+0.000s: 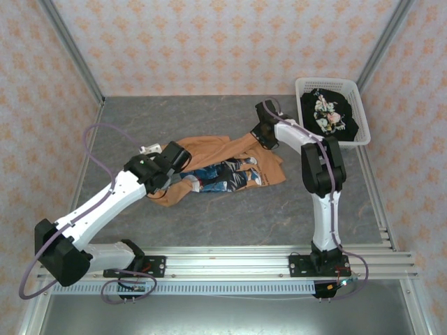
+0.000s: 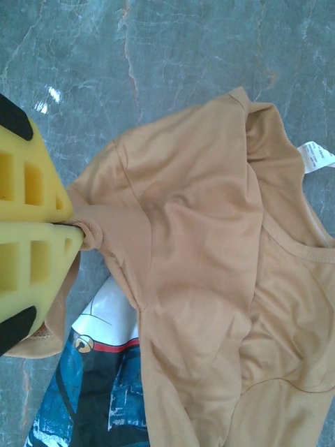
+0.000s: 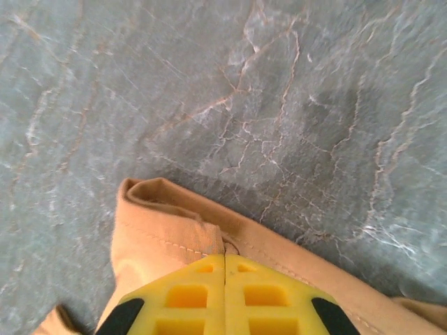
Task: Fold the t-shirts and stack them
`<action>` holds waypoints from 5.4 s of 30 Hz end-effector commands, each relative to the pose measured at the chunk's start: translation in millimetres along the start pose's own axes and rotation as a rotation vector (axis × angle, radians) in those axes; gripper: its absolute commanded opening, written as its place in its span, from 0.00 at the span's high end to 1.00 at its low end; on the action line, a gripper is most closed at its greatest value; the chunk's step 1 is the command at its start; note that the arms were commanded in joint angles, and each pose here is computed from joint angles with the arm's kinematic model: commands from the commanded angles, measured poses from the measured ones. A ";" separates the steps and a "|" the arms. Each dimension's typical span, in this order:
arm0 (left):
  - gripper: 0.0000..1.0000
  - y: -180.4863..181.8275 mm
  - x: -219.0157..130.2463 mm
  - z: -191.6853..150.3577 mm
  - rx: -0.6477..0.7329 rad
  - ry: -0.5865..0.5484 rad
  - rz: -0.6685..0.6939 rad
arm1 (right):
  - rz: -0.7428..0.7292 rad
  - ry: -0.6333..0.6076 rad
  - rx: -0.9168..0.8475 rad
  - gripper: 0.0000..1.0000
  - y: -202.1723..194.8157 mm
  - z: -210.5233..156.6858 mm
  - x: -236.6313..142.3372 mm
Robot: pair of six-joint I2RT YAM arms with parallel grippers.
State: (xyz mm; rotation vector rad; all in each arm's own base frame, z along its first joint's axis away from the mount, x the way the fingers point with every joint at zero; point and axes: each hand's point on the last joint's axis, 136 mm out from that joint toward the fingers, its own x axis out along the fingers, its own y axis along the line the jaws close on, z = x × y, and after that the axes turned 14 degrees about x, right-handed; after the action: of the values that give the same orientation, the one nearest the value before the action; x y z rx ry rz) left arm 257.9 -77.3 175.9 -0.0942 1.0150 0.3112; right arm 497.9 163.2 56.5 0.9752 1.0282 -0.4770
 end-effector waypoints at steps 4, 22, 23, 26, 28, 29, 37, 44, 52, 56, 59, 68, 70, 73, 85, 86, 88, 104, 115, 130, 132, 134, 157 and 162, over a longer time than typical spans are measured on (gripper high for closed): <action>1.00 1.9 -7.6 22.0 0.007 -0.049 0.021 | 0.014 -0.089 -0.024 0.99 21.1 24.9 -65.1; 1.00 8.3 -14.0 23.8 0.119 -0.037 0.032 | -0.265 0.069 -0.001 1.00 -177.3 -38.8 -201.6; 1.00 5.2 -11.3 19.3 0.129 -0.020 0.016 | -0.283 0.108 0.006 1.00 -194.8 -49.3 -197.5; 1.00 -5.0 2.2 0.2 0.155 0.046 -0.032 | -0.337 0.191 0.031 0.97 -237.0 -73.4 -176.1; 1.00 -11.4 12.8 -16.8 0.182 0.103 -0.056 | -0.386 0.204 0.023 0.93 -257.6 -79.2 -161.4; 1.00 -14.0 15.8 -22.7 0.196 0.121 -0.063 | -0.412 0.199 0.023 0.91 -264.6 -79.3 -157.6; 1.00 -20.7 30.8 -53.8 0.295 0.208 -0.071 | -0.457 0.093 0.074 0.53 -288.2 -64.7 -170.4; 1.00 -20.6 30.1 -56.8 0.310 0.215 -0.069 | -0.347 0.211 0.192 0.58 -291.9 -96.3 -153.0; 1.00 -18.9 28.7 -55.8 0.315 0.210 -0.062 | -0.308 0.224 0.230 0.61 -285.5 -100.4 -144.8; 1.00 -19.1 29.2 -56.2 0.315 0.212 -0.062 | -0.297 0.227 0.242 0.61 -282.1 -101.1 -140.4; 1.00 -19.4 29.1 -55.4 0.314 0.209 -0.063 | -0.312 0.230 0.252 0.62 -284.2 -103.5 -137.1; 1.00 -17.9 30.7 -56.0 0.306 0.205 -0.055 | -0.371 0.237 0.270 0.57 -293.1 -116.0 -119.3; 1.00 -14.7 31.2 -55.8 0.304 0.202 -0.040 | -0.371 0.234 0.272 0.58 -291.8 -117.3 -114.3; 1.00 -10.9 31.1 -52.6 0.288 0.191 -0.019 | -0.369 0.207 0.253 0.79 -287.0 -112.3 -107.7; 1.00 14.6 -24.5 100.3 0.030 -0.081 -0.032 | 0.110 -0.162 -0.107 1.00 -51.2 7.2 -231.3; 1.00 18.1 -34.3 114.5 0.021 -0.116 -0.030 | 0.146 -0.188 -0.120 1.00 -36.4 15.1 -245.7; 1.00 26.4 -63.1 147.0 -0.003 -0.215 -0.034 | 0.243 -0.239 -0.137 1.00 -4.8 29.9 -279.2; 1.00 108.2 -257.7 187.4 -0.172 -0.823 -0.165 | 0.910 -0.329 -0.256 1.00 20.6 22.3 -497.9; 1.00 69.6 -188.9 296.5 -0.158 -0.679 -0.075 | 0.955 -0.213 -0.155 1.00 144.6 57.2 -421.1; 1.00 88.6 -298.0 396.0 -0.196 -1.144 -0.296 | 1.164 -0.367 -0.051 1.00 227.1 153.1 -459.7; 1.00 83.2 -313.1 388.4 -0.161 -1.159 -0.343 | 1.131 -0.377 -0.043 1.00 217.2 160.9 -459.4; 1.00 70.3 -309.1 374.9 -0.101 -1.103 -0.377 | 1.061 -0.369 -0.054 1.00 206.4 162.7 -448.0; 0.27 -10.3 8.0 1.1 -0.001 0.088 -0.275 | -0.284 -0.036 -0.036 1.00 -200.6 28.1 -116.4; 0.35 22.8 36.3 -25.3 -0.148 0.222 -0.233 | -0.324 -0.020 -0.057 1.00 -214.8 22.5 -117.4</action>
State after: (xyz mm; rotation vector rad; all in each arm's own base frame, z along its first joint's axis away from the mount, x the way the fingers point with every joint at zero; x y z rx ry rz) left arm 263.7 -65.7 164.1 -0.3163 1.0877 0.0888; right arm 301.0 29.0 61.2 0.8029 1.2110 -0.7179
